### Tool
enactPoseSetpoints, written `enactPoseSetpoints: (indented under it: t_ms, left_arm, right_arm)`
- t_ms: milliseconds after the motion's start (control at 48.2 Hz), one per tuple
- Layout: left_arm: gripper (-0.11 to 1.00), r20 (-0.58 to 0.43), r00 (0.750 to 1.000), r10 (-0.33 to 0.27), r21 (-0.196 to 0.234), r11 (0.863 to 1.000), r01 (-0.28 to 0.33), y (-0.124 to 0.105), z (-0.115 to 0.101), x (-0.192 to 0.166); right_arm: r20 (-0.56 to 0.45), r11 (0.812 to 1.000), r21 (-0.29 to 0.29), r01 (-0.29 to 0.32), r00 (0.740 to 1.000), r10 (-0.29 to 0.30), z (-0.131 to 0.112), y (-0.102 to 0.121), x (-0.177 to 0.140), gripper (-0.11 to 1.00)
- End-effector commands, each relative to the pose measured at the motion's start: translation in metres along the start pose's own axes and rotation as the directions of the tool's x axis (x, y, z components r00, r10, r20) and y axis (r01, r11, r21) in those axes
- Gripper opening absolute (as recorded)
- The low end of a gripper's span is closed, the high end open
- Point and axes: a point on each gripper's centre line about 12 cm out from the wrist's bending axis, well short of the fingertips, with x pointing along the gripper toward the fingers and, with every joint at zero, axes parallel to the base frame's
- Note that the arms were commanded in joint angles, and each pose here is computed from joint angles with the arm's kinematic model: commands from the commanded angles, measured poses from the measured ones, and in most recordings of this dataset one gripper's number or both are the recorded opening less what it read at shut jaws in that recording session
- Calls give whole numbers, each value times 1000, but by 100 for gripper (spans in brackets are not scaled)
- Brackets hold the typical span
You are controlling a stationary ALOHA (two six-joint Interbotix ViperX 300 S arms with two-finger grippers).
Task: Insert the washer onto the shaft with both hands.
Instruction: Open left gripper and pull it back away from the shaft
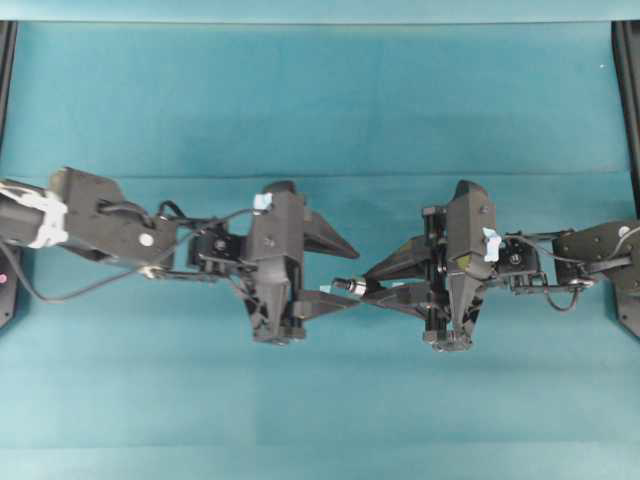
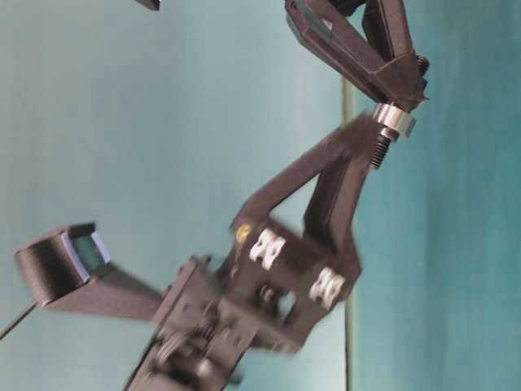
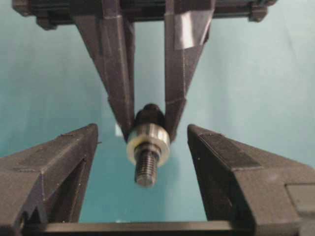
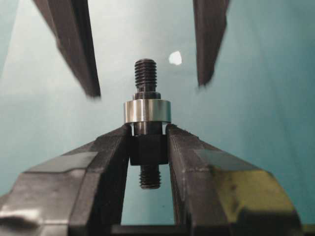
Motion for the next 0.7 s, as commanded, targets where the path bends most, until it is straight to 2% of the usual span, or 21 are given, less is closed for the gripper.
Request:
enactPoseSetpoints:
  t_ms: [0,415,684]
  left_arm:
    - [74,9,1000,-2,5,1000,2,-2,13,-15]
    - [74,-110,994,8,17,1000,-6,0,4,-70]
    - [74,-92,996,7,17,1000,-6,0,-6,-105]
  right_arm:
    - [30,1000,3,-6,1000,6,8,2,1,0]
    - [33,1000,3,-7,999,7,9,2,1,0]
    - [34,1000,4,-8,999,8,8,2,1,0]
